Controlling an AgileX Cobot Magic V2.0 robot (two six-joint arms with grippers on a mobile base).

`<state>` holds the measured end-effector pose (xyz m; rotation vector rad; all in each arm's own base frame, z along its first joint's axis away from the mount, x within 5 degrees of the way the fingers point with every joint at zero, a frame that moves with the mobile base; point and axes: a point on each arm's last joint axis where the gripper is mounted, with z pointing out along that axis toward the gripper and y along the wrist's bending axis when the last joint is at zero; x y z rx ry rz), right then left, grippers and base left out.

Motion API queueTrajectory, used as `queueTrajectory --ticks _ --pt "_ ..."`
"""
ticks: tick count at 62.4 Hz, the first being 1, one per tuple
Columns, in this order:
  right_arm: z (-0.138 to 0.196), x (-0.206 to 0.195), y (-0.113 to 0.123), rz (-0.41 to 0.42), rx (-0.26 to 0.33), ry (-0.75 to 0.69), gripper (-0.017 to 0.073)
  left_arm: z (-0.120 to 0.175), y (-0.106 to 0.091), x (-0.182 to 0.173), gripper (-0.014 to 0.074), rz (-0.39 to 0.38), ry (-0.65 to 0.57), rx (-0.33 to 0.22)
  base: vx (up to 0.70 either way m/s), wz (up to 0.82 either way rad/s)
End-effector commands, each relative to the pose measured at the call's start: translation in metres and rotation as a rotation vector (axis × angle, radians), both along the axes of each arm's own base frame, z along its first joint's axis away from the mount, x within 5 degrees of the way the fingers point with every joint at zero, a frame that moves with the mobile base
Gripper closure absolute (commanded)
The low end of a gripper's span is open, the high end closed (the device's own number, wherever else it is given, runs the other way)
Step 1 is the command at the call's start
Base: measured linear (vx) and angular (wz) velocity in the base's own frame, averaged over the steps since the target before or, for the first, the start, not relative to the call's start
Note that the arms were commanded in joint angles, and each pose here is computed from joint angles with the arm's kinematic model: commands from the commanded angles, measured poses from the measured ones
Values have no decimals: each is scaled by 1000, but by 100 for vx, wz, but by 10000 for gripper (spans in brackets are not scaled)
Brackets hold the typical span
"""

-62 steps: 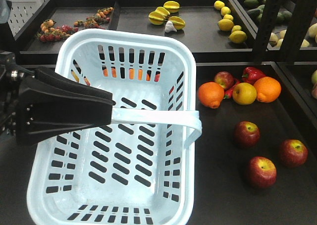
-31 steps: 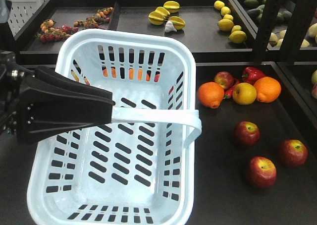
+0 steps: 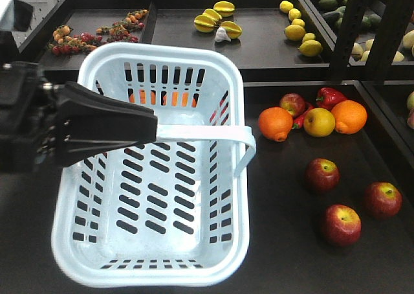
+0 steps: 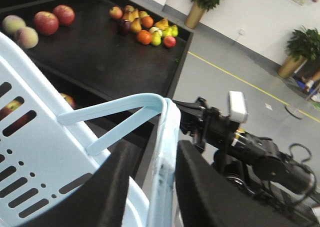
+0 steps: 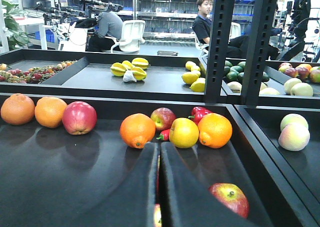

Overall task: Pick three apples into basket with both arms
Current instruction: 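Lower the light blue basket onto the table with the left gripper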

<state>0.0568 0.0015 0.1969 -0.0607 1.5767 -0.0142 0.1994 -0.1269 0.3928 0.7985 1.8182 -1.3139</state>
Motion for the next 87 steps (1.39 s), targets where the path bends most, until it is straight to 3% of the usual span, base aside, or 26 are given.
queueTrajectory --ticks 1,20,38,50,57,66,87 --pt "4 0 0 2 -1 -74 563 11 -3 14 601 47 26 -125 0 0" --pt "4 0 0 2 -1 -74 563 -23 -24 69 601 37 138 -182 0 0" --pt "4 0 0 2 -1 -74 563 -31 -81 120 601 -27 115 -162 0 0" --pt "4 0 0 2 -1 -74 563 -60 -109 159 601 13 153 -144 0 0" --pt "4 0 0 2 -1 -74 563 -75 -116 178 601 33 221 -213 0 0" --pt "4 0 0 2 -1 -74 563 -94 -125 191 601 -3 299 -290 0 0" --pt "4 0 0 2 -1 -74 563 -119 -130 198 601 -2 339 -257 0 0"
